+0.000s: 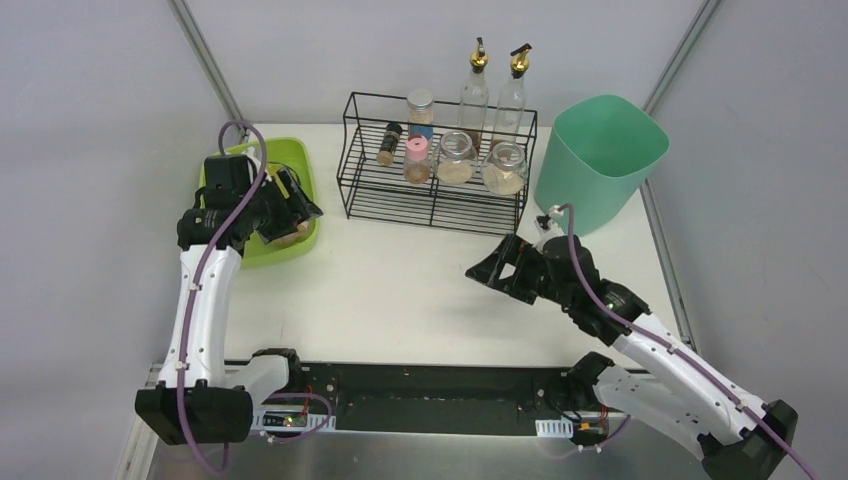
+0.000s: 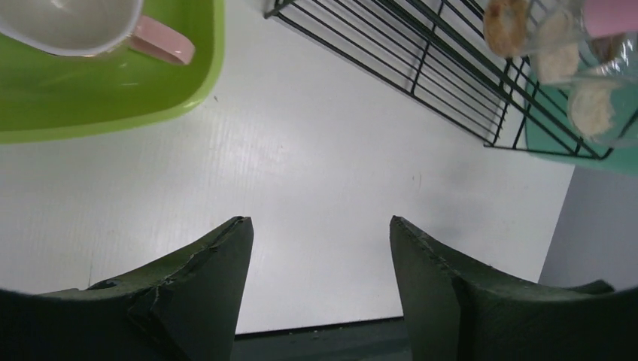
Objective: Clear the kitchen counter
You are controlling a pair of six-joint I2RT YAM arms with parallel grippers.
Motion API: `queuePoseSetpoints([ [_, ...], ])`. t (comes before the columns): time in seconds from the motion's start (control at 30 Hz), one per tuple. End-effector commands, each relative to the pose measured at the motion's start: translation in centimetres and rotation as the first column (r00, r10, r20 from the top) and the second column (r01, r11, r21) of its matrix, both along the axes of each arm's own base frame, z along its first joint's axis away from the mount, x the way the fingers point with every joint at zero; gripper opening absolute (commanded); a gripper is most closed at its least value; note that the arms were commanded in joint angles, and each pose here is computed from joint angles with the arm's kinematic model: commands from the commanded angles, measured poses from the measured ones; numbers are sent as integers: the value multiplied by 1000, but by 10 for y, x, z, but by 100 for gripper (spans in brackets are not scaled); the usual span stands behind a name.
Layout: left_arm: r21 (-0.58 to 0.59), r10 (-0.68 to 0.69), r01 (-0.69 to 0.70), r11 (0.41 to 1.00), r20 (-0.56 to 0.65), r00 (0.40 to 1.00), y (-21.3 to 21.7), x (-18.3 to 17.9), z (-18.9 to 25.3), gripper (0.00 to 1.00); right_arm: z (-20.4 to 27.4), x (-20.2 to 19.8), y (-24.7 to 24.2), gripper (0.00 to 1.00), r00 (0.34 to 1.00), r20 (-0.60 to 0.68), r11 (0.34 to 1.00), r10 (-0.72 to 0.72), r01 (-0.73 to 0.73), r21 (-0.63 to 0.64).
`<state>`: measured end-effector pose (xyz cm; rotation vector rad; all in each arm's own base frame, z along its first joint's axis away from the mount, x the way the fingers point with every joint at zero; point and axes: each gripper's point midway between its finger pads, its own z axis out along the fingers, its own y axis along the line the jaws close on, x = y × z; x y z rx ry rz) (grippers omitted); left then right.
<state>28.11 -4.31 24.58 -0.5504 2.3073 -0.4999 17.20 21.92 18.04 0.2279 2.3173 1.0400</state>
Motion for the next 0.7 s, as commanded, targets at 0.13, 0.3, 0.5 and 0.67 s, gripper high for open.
queuePoseSetpoints([
  [0.13,-13,-282,283,959,57,958,-62,-36,8,99,36,23,-5,99,995,74,993,-61,68,-96],
  [0.3,27,-412,411,911,73,908,-90,-50,5,99,50,31,2,99,992,104,986,-69,83,-144],
  [0.5,59,-540,537,841,87,837,-130,-66,-3,99,63,33,12,99,984,162,978,-67,97,-186],
  [0.67,83,-622,616,783,88,778,-162,-83,-10,99,67,36,13,99,975,203,965,-95,140,-220],
])
